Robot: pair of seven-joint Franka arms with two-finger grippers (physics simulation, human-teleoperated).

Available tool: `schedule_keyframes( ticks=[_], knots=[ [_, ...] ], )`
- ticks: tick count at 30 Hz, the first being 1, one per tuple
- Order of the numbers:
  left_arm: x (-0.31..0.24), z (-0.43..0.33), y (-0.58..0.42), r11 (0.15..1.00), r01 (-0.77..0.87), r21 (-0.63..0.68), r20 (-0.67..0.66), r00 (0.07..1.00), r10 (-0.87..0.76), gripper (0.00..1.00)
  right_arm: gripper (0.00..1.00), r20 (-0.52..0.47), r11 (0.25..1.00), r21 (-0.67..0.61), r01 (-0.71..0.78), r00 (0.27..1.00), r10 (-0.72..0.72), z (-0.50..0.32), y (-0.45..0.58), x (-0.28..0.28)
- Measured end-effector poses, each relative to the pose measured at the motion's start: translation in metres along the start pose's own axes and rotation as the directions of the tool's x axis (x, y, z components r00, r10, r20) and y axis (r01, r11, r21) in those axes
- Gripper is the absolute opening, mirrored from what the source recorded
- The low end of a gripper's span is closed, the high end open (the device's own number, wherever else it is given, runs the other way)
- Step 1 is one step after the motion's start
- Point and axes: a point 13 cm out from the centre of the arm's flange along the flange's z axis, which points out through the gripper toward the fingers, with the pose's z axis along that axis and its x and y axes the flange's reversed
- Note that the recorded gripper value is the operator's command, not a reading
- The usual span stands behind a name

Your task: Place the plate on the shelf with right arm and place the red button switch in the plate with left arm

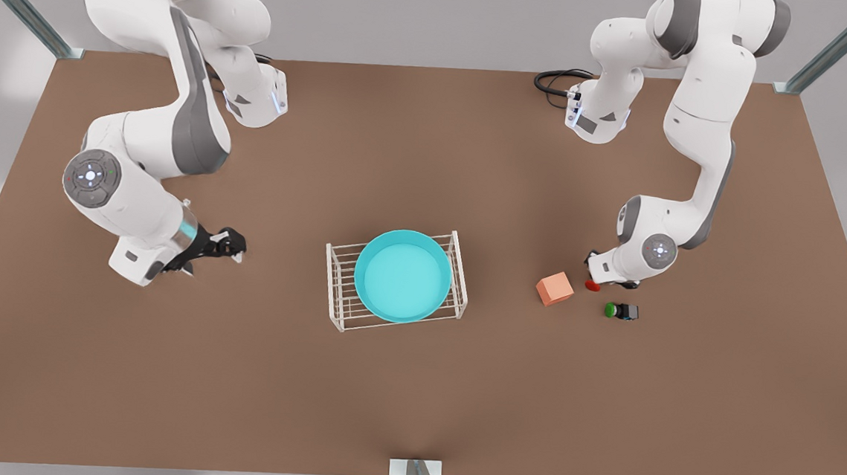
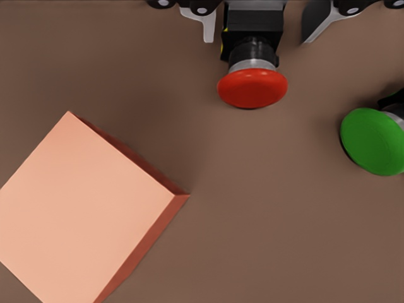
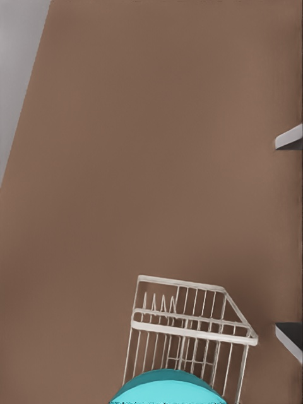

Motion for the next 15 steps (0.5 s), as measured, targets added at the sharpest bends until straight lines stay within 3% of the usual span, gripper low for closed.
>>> schedule_keyframes(
  ticks=[5, 10, 15],
  knots=[
    [0.0, 0.0, -0.001, 1.0, -0.008, -0.001, 0.001, 1.0, 0.008, 0.66, 1.0, -0.049, 1.0, 0.004, 0.011, 0.999, -0.01, -0.004, 0.005, 0.017],
    [-0.004, -0.003, 0.0, 1.0, -0.013, -0.006, 0.011, 1.0, 0.014, 0.66, 1.0, -0.077, 1.0, 0.005, 0.01, 0.997, -0.01, -0.003, 0.003, 0.025],
    [-0.006, -0.003, 0.0, 1.0, -0.017, -0.009, 0.022, 1.0, 0.017, 0.66, 1.0, -0.091, 0.994, 0.108, -0.017, 0.996, 0.027, -0.028, -0.038, 0.049]
  ],
)
